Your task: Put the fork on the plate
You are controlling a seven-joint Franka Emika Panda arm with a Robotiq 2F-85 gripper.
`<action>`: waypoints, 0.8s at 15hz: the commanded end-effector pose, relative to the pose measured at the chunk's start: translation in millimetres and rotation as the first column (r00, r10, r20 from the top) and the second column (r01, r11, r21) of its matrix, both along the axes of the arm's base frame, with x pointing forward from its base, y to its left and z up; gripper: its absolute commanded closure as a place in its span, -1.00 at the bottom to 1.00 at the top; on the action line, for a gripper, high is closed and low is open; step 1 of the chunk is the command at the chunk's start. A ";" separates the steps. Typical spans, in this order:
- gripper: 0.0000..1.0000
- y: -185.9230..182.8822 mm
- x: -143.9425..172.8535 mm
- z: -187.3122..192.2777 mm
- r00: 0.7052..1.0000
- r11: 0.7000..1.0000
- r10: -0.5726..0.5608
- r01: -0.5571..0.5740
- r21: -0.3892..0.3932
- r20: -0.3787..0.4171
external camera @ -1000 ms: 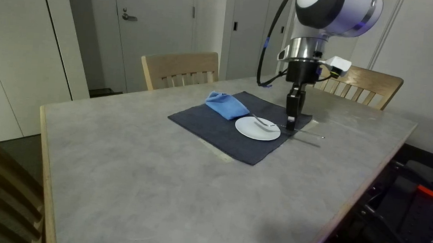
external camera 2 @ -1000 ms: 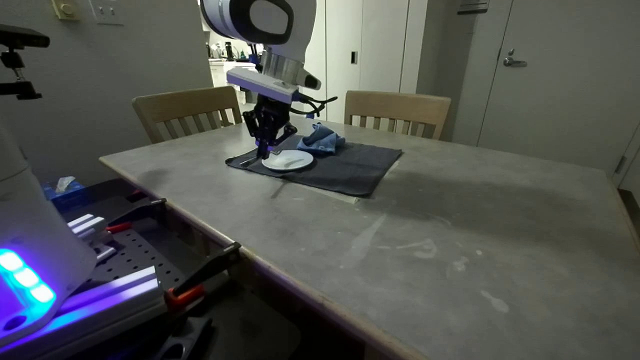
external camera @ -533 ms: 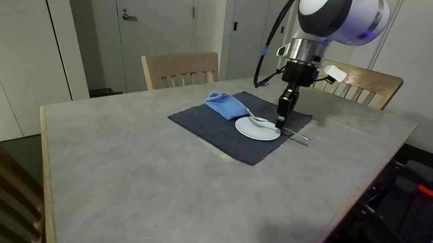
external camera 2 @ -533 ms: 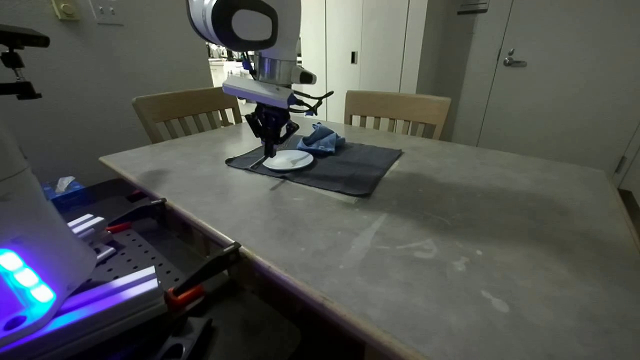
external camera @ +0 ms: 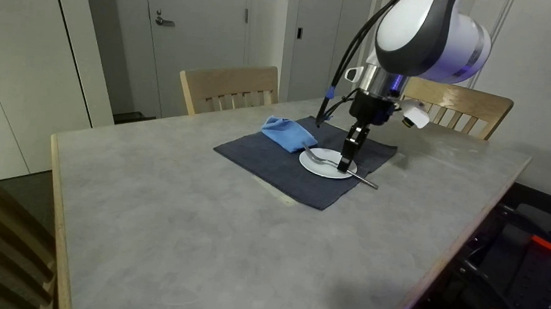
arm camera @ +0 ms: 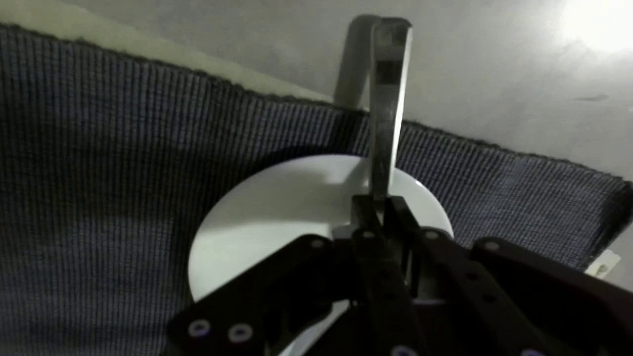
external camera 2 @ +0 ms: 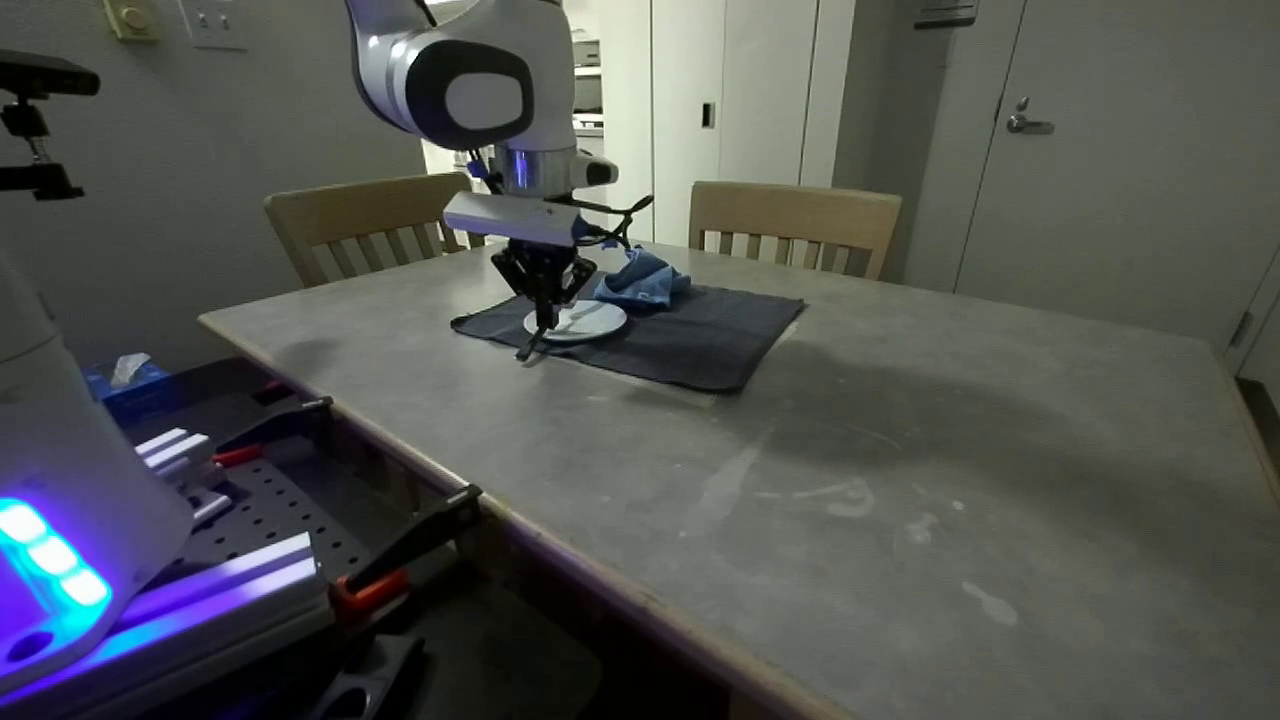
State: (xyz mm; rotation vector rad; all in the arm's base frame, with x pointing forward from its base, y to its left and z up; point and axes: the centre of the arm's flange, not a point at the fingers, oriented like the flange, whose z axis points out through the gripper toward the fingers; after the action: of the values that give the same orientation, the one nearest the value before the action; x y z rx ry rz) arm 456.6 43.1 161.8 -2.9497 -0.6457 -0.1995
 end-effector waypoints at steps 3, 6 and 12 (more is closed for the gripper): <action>0.95 -7.8 6.9 -14.7 0.996 0.996 0.063 -0.058 -0.074 0.066; 0.95 -15.9 11.8 -10.7 0.993 0.990 0.086 -0.076 -0.117 0.079; 0.95 -14.0 7.8 -7.0 0.993 0.987 0.114 -0.108 -0.116 0.044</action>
State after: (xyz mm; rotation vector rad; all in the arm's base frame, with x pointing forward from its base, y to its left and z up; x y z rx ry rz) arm 464.7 24.1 157.3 -3.0243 -0.8354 -0.2622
